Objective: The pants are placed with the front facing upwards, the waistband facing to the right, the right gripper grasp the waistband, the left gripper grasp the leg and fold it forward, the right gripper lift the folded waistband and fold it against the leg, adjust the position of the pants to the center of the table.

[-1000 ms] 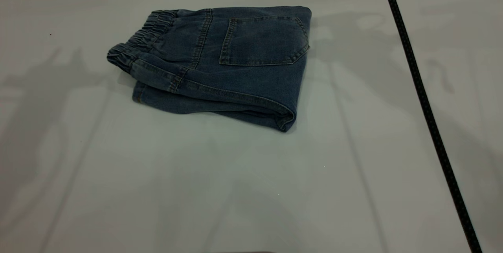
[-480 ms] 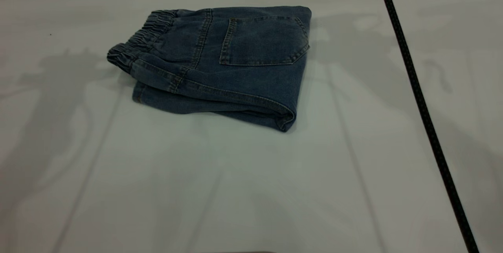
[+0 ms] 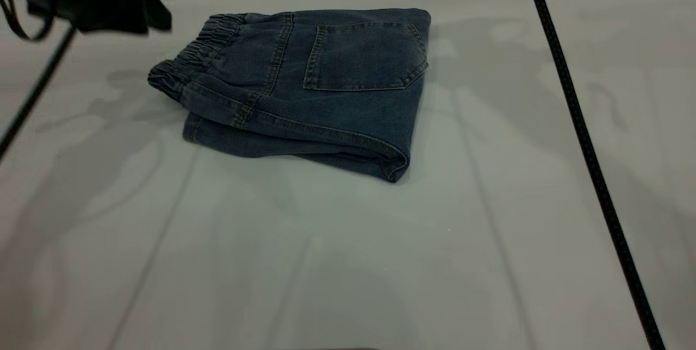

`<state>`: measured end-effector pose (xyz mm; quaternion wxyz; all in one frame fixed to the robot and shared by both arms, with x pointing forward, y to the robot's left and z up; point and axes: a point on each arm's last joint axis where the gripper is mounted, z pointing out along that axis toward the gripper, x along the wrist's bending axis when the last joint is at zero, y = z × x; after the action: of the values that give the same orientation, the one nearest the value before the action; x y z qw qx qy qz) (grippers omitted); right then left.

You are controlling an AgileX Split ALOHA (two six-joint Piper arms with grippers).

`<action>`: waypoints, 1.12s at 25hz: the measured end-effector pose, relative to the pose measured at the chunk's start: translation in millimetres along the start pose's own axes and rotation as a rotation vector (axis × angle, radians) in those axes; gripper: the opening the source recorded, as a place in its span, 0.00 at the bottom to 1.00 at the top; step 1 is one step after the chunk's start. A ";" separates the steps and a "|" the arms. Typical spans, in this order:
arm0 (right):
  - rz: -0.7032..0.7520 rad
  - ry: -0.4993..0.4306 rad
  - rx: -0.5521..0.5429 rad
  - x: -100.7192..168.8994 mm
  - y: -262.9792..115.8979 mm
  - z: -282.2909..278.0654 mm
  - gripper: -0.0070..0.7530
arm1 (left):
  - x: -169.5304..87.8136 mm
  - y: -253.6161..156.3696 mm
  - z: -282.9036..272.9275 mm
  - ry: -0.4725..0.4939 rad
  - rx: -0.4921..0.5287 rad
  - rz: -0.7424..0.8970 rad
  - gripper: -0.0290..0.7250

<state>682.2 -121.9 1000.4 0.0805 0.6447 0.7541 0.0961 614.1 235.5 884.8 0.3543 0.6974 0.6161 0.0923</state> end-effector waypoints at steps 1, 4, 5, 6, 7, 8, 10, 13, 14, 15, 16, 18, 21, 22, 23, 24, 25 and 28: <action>0.000 0.000 0.000 0.0 0.0 0.0 0.67 | 2.0 -4.3 5.1 0.000 0.017 -0.002 0.36; 0.003 0.007 0.002 0.7 -0.2 0.0 0.67 | 4.5 -15.4 18.0 0.000 0.061 0.001 0.36; 0.004 0.010 0.002 0.9 -0.2 0.0 0.67 | 4.5 -19.0 21.9 -0.006 0.076 0.006 0.36; 0.005 0.014 0.003 1.2 -0.3 0.0 0.67 | 4.4 -23.0 25.4 -0.008 0.093 0.016 0.36; 0.004 0.015 0.004 1.4 -0.3 0.0 0.67 | 3.6 -26.4 28.4 -0.010 0.109 0.031 0.36; 0.004 0.015 0.004 1.4 -0.3 0.0 0.67 | 2.5 -29.5 31.0 -0.013 0.123 0.045 0.36; 0.003 0.016 0.004 1.5 -0.4 0.0 0.67 | -1.6 -34.3 34.3 -0.022 0.152 0.079 0.36; -0.001 0.017 0.004 1.5 -0.4 0.0 0.67 | -8.0 -39.4 36.0 -0.032 0.198 0.101 0.36; -0.002 0.017 0.004 1.5 -0.4 0.0 0.67 | -9.9 -41.0 36.1 -0.040 0.214 0.099 0.36; -0.005 0.017 0.004 1.5 -0.4 0.0 0.67 | -11.2 -41.9 35.9 -0.049 0.224 0.071 0.36; -0.009 0.017 0.004 1.5 -0.4 0.0 0.67 | -13.2 -43.2 35.6 -0.067 0.235 0.053 0.36; -0.017 0.017 0.004 1.5 -0.4 0.0 0.67 | -17.1 -47.9 34.5 -0.112 0.260 0.044 0.36; -0.020 0.017 0.004 1.5 -0.4 0.0 0.67 | -20.8 -53.8 33.3 -0.153 0.286 0.043 0.36; -0.020 0.017 0.004 1.5 -0.4 0.0 0.67 | -20.8 -54.1 33.2 -0.154 0.287 0.043 0.36; -0.020 0.017 0.004 1.5 -0.4 0.0 0.67 | -21.3 -53.1 32.0 -0.154 0.284 0.045 0.36; -0.021 0.017 0.004 1.5 -0.4 0.0 0.67 | -22.1 -51.7 30.0 -0.154 0.279 0.051 0.36; -0.022 0.017 0.004 1.5 -0.4 0.0 0.67 | -23.3 -49.4 27.2 -0.155 0.271 0.058 0.36; -0.026 0.015 0.011 1.4 -1.0 0.0 0.67 | -30.9 -31.9 8.9 -0.156 0.206 0.092 0.36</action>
<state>681.0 -120.7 1000.2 0.0725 0.6345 0.7635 0.0960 586.9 203.2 868.4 0.3230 0.7629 0.5600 -0.0099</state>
